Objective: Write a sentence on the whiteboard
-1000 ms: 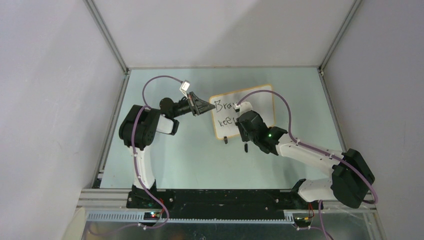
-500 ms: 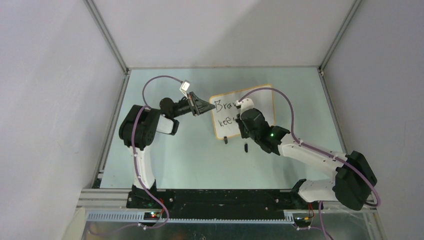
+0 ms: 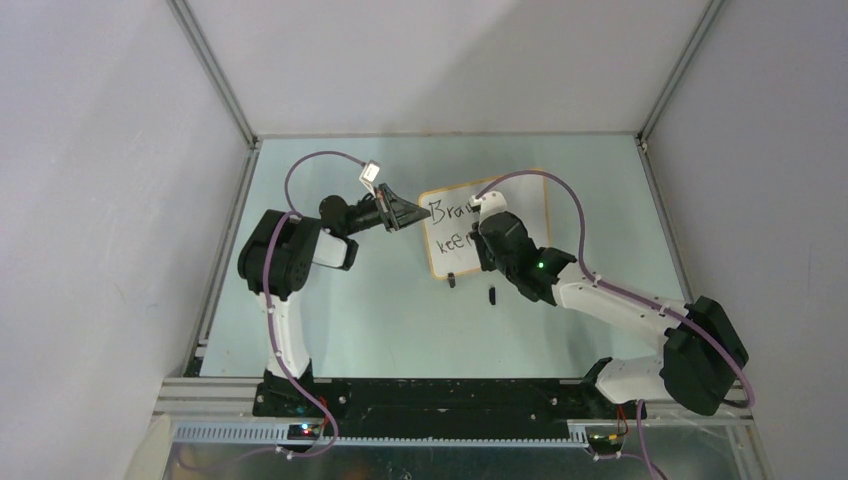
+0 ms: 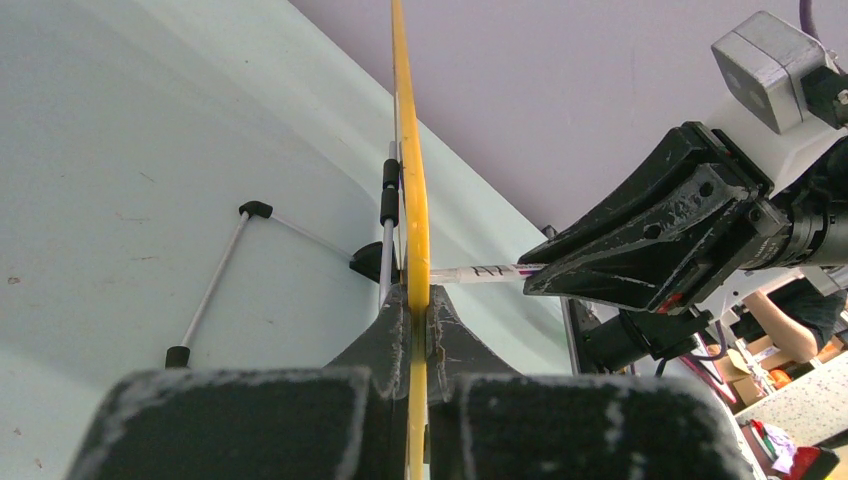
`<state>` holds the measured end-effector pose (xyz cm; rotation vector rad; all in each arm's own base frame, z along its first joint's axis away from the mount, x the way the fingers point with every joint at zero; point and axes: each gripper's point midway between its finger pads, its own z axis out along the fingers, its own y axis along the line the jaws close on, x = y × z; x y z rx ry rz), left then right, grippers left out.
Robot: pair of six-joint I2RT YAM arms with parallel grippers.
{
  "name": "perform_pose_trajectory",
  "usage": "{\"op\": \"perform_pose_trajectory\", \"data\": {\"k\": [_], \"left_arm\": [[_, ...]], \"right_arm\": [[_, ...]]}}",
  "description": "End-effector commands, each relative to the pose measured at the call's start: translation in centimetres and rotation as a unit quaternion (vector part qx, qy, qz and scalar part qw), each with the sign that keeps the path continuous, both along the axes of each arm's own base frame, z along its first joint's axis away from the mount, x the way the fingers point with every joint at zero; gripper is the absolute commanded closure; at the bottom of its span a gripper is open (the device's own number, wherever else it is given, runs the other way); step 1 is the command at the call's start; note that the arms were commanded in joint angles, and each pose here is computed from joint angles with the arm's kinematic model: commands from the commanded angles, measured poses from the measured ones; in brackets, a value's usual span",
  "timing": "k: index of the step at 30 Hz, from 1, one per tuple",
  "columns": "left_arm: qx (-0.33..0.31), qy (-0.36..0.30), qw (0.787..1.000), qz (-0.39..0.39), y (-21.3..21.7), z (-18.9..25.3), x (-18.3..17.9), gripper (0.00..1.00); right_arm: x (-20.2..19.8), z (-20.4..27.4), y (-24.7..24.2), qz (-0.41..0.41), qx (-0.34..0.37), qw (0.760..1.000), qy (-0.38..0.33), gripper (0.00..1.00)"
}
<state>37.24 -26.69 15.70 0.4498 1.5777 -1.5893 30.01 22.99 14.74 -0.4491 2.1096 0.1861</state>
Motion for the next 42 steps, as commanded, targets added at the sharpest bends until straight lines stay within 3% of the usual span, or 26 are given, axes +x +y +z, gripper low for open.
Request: {"op": "perform_pose_trajectory", "data": {"k": [1,42], "left_arm": [[-0.005,-0.04,0.999,-0.027,-0.6,1.5,-1.0,1.0],[-0.005,-0.042,0.999,-0.027,-0.6,1.6,-1.1,1.0]], "right_arm": [[1.5,2.4,0.8,-0.008,0.022,0.999,-0.033,1.0],[-1.0,-1.1,-0.8,-0.017,0.002,1.0,0.018,1.0]]}}
